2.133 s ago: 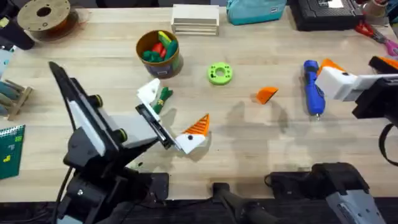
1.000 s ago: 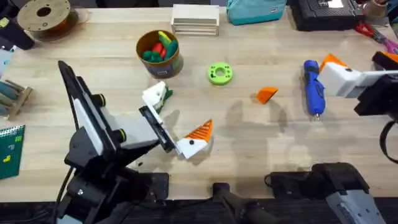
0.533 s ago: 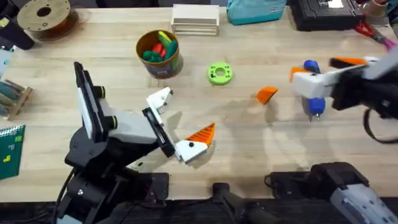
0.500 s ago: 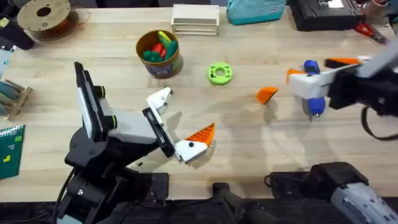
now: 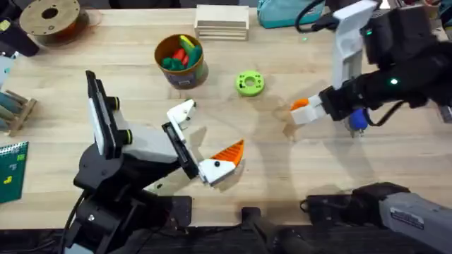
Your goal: Pick up the gripper from the table and insert it into the empty holder that is missing its gripper. Then pick up a screw, insert it into the mounting hole, and use the screwdriver to tighten it. Finally, clean up the table by picking up the vegetable and placing it into the bucket.
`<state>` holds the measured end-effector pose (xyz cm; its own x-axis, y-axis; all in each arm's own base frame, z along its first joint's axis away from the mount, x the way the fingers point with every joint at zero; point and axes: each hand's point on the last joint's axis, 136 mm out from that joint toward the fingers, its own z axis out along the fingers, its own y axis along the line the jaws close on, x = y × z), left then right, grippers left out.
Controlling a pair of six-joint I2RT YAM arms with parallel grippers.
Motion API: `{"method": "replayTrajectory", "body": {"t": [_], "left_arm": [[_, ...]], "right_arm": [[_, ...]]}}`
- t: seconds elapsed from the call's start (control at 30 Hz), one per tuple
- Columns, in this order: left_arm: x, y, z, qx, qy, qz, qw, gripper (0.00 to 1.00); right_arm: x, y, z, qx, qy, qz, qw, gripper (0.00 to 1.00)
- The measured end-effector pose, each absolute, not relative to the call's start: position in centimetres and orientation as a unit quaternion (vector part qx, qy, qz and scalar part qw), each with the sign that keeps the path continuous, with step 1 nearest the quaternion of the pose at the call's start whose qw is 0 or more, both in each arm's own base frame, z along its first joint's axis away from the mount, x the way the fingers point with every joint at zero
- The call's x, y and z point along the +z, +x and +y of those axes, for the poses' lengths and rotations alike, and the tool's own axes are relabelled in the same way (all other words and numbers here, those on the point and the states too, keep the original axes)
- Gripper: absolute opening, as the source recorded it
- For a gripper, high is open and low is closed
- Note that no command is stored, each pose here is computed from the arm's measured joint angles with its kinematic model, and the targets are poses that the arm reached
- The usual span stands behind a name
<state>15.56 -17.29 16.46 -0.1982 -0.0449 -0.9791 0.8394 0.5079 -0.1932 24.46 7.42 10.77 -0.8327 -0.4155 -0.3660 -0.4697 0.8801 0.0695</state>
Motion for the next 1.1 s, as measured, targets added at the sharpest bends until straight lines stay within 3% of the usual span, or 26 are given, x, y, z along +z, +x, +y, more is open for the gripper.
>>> {"method": "replayTrajectory", "body": {"t": [0.27, 0.37, 0.47, 0.5, 0.87, 0.97, 1.0, 1.1], "left_arm": [[16.5, 15.6, -17.3, -0.396, 0.298, 0.665, 0.558, 0.987], [16.5, 15.6, -17.3, -0.396, 0.299, 0.665, 0.558, 0.986], [16.5, 15.6, -17.3, -0.396, 0.299, 0.665, 0.558, 0.987], [16.5, 15.6, -17.3, -0.396, 0.299, 0.665, 0.558, 0.987], [16.5, 15.6, -17.3, -0.396, 0.298, 0.665, 0.558, 0.986], [16.5, 15.6, -17.3, -0.396, 0.299, 0.665, 0.558, 0.986], [16.5, 15.6, -17.3, -0.396, 0.298, 0.665, 0.558, 0.986], [16.5, 15.6, -17.3, -0.396, 0.298, 0.665, 0.558, 0.987]], "right_arm": [[8.8, 25.6, 7.5, 0.074, -0.242, 0.955, 0.152, 0.989], [8.3, 25.7, 7.4, 0.070, -0.257, 0.953, 0.145, 0.857], [7.8, 25.7, 7.4, 0.068, -0.268, 0.951, 0.138, 0.640], [7.7, 25.8, 7.4, 0.067, -0.273, 0.950, 0.137, 0.508], [7.9, 26.5, 7.5, 0.065, -0.279, 0.946, 0.153, 0.286], [7.9, 26.6, 7.5, 0.064, -0.280, 0.945, 0.154, 0.142], [7.9, 26.7, 7.6, 0.064, -0.279, 0.945, 0.156, 0.045], [8.1, 26.4, 7.5, 0.065, -0.280, 0.946, 0.149, 0.021]]}}
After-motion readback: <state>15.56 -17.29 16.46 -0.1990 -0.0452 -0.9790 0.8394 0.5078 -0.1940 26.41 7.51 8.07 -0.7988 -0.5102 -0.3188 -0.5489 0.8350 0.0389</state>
